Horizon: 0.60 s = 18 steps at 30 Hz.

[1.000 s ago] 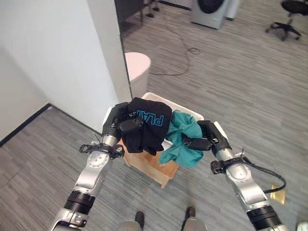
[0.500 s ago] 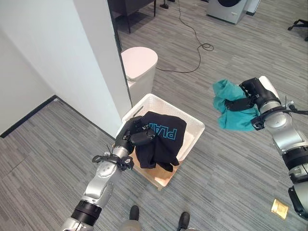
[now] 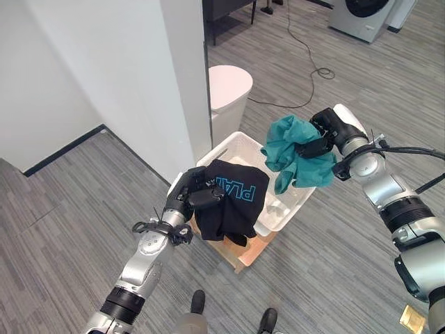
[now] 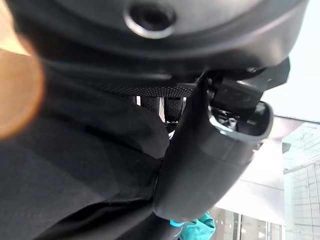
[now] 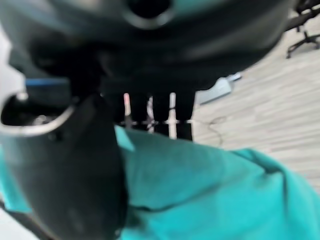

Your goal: Pick up bed clothes into laundry basket.

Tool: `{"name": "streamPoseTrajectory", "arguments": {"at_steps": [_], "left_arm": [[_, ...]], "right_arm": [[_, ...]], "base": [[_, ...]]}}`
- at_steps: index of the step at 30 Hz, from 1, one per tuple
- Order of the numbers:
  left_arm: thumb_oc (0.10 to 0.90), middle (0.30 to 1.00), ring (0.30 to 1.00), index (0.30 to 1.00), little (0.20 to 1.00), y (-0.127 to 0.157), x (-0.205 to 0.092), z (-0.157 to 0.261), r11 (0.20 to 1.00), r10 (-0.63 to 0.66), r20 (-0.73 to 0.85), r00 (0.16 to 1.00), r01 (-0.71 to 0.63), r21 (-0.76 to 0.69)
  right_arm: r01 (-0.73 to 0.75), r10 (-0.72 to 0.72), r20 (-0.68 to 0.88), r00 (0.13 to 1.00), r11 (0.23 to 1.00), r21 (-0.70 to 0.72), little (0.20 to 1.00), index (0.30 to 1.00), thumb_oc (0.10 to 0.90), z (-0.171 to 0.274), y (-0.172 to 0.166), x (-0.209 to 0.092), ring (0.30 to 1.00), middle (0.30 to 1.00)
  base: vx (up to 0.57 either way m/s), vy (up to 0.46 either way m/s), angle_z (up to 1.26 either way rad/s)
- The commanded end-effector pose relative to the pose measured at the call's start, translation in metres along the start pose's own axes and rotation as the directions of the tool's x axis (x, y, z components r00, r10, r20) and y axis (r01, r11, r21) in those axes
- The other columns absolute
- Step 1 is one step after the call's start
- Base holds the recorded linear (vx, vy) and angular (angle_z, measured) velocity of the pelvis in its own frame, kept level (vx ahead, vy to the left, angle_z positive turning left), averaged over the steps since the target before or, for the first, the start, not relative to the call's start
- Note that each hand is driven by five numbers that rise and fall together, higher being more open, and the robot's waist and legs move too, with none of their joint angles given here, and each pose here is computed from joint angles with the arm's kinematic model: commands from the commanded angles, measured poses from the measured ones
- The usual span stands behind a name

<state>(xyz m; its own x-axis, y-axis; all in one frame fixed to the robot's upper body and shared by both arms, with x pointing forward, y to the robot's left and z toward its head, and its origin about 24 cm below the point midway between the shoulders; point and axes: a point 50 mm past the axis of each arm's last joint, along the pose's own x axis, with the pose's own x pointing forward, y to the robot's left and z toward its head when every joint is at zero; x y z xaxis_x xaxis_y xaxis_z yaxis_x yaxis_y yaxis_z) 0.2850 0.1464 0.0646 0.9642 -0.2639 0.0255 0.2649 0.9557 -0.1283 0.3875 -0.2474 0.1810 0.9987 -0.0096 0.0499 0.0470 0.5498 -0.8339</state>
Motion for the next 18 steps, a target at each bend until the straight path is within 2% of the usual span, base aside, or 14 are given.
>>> {"name": "streamPoseTrajectory", "arguments": {"at_steps": [1,7,14,15,18], "left_arm": [[0.400,0.300,0.300,0.300,0.300,-0.021,0.011,0.067,0.994,-0.105,0.336,0.936,0.108,0.010],[0.400,0.300,0.300,0.300,0.300,-0.024,0.012,0.068,0.993,-0.111,0.341,0.933,0.118,0.001],[0.400,0.300,0.300,0.300,0.300,-0.031,0.015,0.070,0.990,-0.129,0.346,0.929,0.140,-0.007],[0.400,0.300,0.300,0.300,0.300,-0.032,0.016,0.072,0.989,-0.140,0.349,0.927,0.149,0.002],[0.400,0.300,0.300,0.300,0.300,-0.032,0.017,0.073,0.989,-0.141,0.352,0.925,0.148,0.007]], "right_arm": [[0.187,-0.161,0.256,0.953,0.979,-0.080,0.300,0.300,0.400,0.082,-0.054,0.017,0.300,0.300],[0.151,-0.125,0.196,0.973,0.981,-0.124,0.300,0.300,0.400,0.077,-0.038,0.026,0.300,0.300],[0.011,0.002,0.075,0.997,0.984,-0.176,0.307,0.307,0.405,0.055,0.000,0.031,0.307,0.307],[-0.068,0.077,0.040,0.996,0.979,-0.190,0.900,0.900,0.800,0.051,0.010,0.031,0.900,0.900],[-0.084,0.095,0.046,0.994,0.976,-0.202,0.900,0.900,0.800,0.055,0.012,0.032,0.900,0.900]], "base": [[-0.01,0.042,0.11],[-0.03,0.023,0.04],[-0.02,0.016,0.02],[-0.04,0.020,0.02],[-0.01,0.005,0.01]]}}
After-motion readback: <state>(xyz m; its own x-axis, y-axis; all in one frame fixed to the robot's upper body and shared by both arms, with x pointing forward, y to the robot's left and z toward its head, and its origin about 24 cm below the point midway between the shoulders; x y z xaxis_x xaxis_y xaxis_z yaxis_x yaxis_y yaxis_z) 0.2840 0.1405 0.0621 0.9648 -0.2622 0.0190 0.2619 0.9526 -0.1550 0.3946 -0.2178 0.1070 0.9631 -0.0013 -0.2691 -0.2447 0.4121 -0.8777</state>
